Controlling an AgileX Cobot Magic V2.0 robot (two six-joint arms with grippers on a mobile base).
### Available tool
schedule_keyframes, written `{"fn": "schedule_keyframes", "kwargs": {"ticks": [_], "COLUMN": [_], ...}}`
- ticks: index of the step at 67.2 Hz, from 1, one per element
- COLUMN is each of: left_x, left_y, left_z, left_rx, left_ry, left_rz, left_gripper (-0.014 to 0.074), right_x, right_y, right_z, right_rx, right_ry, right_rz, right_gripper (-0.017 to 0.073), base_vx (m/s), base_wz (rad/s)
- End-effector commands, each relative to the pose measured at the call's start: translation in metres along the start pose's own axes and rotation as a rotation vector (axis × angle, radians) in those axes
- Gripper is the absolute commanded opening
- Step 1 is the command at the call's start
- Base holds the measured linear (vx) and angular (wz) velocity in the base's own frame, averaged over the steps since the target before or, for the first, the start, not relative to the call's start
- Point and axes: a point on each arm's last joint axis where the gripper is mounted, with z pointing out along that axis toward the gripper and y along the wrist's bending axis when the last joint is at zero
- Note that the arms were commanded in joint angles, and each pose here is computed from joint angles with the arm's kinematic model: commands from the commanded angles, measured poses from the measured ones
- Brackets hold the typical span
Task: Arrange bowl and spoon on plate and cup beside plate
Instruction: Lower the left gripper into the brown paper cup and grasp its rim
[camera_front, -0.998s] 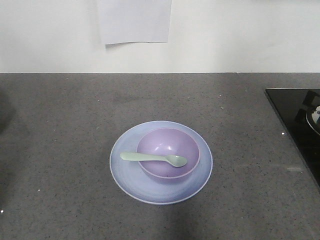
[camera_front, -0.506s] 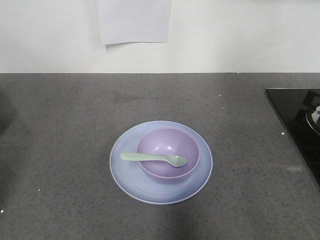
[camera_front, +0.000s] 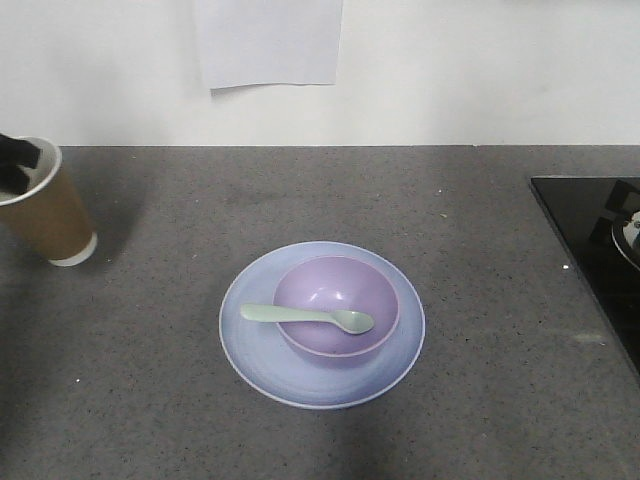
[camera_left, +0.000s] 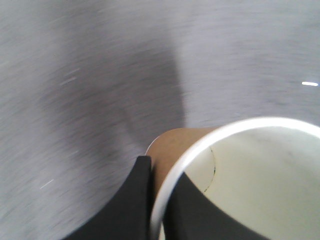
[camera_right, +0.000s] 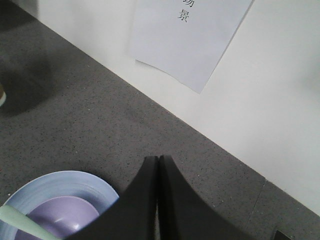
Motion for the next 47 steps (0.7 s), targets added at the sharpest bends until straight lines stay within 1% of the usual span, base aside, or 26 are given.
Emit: {"fn": "schedule_keyframes", "kwargs": {"ticks": [1, 4, 7, 9, 10, 13, 19, 24, 32, 37, 47], "left_x": [-0.015, -0.017, -0.018, -0.018, -0.018, -0.017, -0.015, -0.012, -0.009, -0.008, -0.008], "left_y": [-0.045, -0.06, -0.077, -0.085, -0.087, -0.098, -0.112, -0.119, -0.126, -0.13, -0.135], "left_z": [-0.025, -0.024, -0.023, -0.022, -0.021, -0.019, -0.014, -0.008, 0.004, 0.01, 0.013], "left_rx": [0.029, 0.033, 0.047, 0.055, 0.056, 0.072, 0.095, 0.112, 0.128, 0.135, 0.121], "left_ry": [-0.098, -0.094, -0.092, -0.087, -0.086, -0.079, -0.05, -0.01, 0.047, 0.068, 0.066], "left_rz": [0.119, 0.162, 0.188, 0.189, 0.192, 0.203, 0.231, 0.227, 0.215, 0.225, 0.25], "left_gripper": [-0.0008, -0.0008, -0.0008, -0.0007, -0.0007, -0.0008, -0.0008, -0.0008, -0.0008, -0.0008, -0.0008], "right_x": [-0.01, -0.01, -0.009, -0.009, -0.009, -0.008, -0.007, -0.007, -0.007, -0.007, -0.007], "right_y": [0.0, 0.0, 0.0, 0.0, 0.0, 0.0, 0.001, 0.001, 0.001, 0.001, 0.001], "right_z": [-0.016, -0.016, -0.016, -0.016, -0.016, -0.016, -0.016, -0.016, -0.016, -0.016, -0.016], "right_rx": [0.026, 0.025, 0.023, 0.022, 0.021, 0.019, 0.015, 0.013, 0.013, 0.01, 0.012], "right_ry": [-0.1, -0.096, -0.091, -0.088, -0.086, -0.079, -0.069, -0.063, -0.063, -0.064, -0.069], "right_rz": [-0.011, -0.011, -0.011, -0.011, -0.011, -0.011, -0.011, -0.012, -0.013, -0.011, -0.011], "right_gripper": [-0.001, -0.001, -0.001, -0.001, -0.001, -0.001, -0.001, -0.001, -0.001, -0.001, -0.001], "base_vx": [0.0, 0.0, 0.0, 0.0, 0.0, 0.0, 0.0, 0.0, 0.0, 0.0, 0.0], "base_wz": [0.0, 0.0, 0.0, 0.0, 0.0, 0.0, 0.0, 0.0, 0.0, 0.0, 0.0]}}
